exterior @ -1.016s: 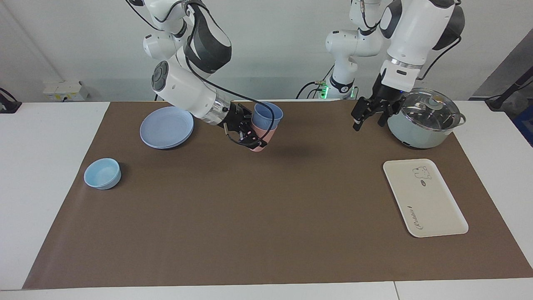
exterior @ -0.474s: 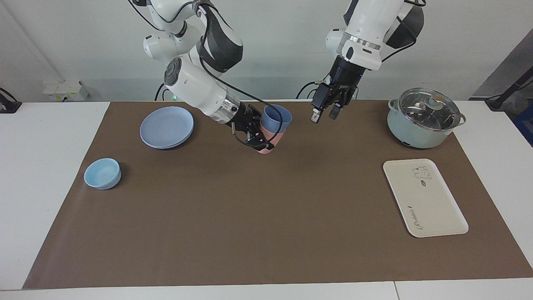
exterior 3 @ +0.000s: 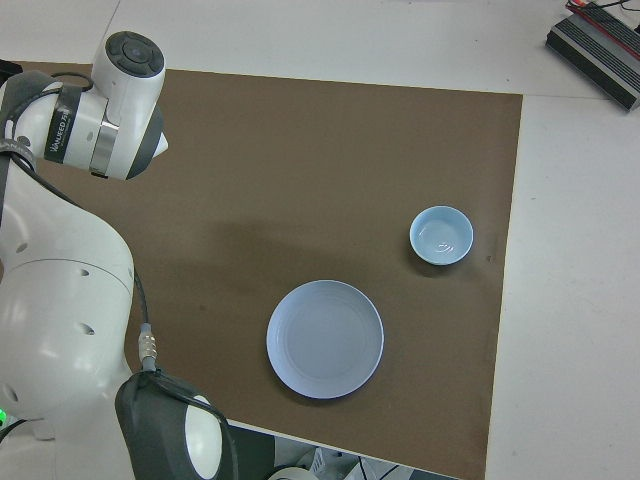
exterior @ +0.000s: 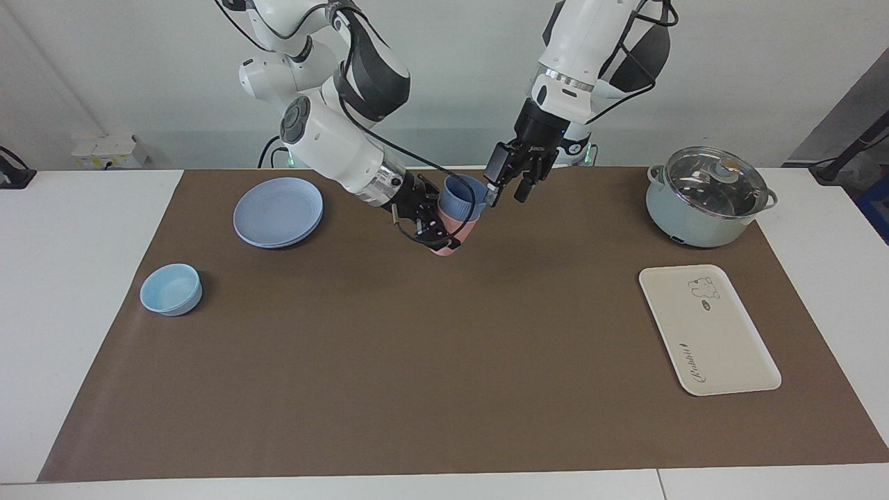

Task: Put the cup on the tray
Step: 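Grasp the inner blue cup with the left gripper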

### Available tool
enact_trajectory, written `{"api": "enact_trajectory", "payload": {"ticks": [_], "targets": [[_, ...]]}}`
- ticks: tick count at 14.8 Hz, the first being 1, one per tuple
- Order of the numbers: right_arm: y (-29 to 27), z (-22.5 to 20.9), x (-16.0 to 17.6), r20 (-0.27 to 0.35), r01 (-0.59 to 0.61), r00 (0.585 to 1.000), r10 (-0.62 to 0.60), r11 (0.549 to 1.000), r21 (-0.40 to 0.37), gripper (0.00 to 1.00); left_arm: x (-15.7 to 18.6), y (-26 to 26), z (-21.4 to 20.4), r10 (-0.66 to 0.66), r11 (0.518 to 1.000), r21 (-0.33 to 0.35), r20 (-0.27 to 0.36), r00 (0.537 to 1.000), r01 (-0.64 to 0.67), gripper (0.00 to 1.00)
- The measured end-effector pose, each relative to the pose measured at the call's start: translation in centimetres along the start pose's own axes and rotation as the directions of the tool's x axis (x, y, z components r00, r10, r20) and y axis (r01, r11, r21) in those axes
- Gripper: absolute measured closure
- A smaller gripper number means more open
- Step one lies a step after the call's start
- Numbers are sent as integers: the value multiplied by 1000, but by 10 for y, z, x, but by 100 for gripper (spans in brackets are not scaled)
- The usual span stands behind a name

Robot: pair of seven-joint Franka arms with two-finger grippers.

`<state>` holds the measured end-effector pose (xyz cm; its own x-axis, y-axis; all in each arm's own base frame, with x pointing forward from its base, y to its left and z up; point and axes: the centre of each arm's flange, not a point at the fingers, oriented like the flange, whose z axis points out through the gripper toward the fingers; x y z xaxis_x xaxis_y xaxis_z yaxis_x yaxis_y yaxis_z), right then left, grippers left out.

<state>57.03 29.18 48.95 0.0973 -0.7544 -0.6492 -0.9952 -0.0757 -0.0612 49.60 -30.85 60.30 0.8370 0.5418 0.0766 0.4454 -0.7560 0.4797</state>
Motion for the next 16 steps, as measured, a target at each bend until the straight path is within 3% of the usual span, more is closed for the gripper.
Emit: {"api": "enact_trajectory", "payload": {"ticks": [5, 7, 8, 16], "targets": [[1, 2, 4, -8, -4, 1000, 4, 1000, -5, 20, -11, 2, 8, 12, 1000, -7, 4, 1000, -12, 16], [1, 4, 6, -13, -5, 1000, 4, 1000, -8, 20, -16, 4, 9, 21, 1000, -10, 8, 1000, -21, 33], [1, 4, 7, -14, -5, 1000, 5, 1000, -8, 20, -19, 5, 9, 25, 1000, -10, 11, 1000, -24, 34], [1, 3, 5, -14, -2, 1000, 2, 1000, -2, 20, -22, 3, 6, 24, 1000, 13, 26, 999, -25, 25]]}}
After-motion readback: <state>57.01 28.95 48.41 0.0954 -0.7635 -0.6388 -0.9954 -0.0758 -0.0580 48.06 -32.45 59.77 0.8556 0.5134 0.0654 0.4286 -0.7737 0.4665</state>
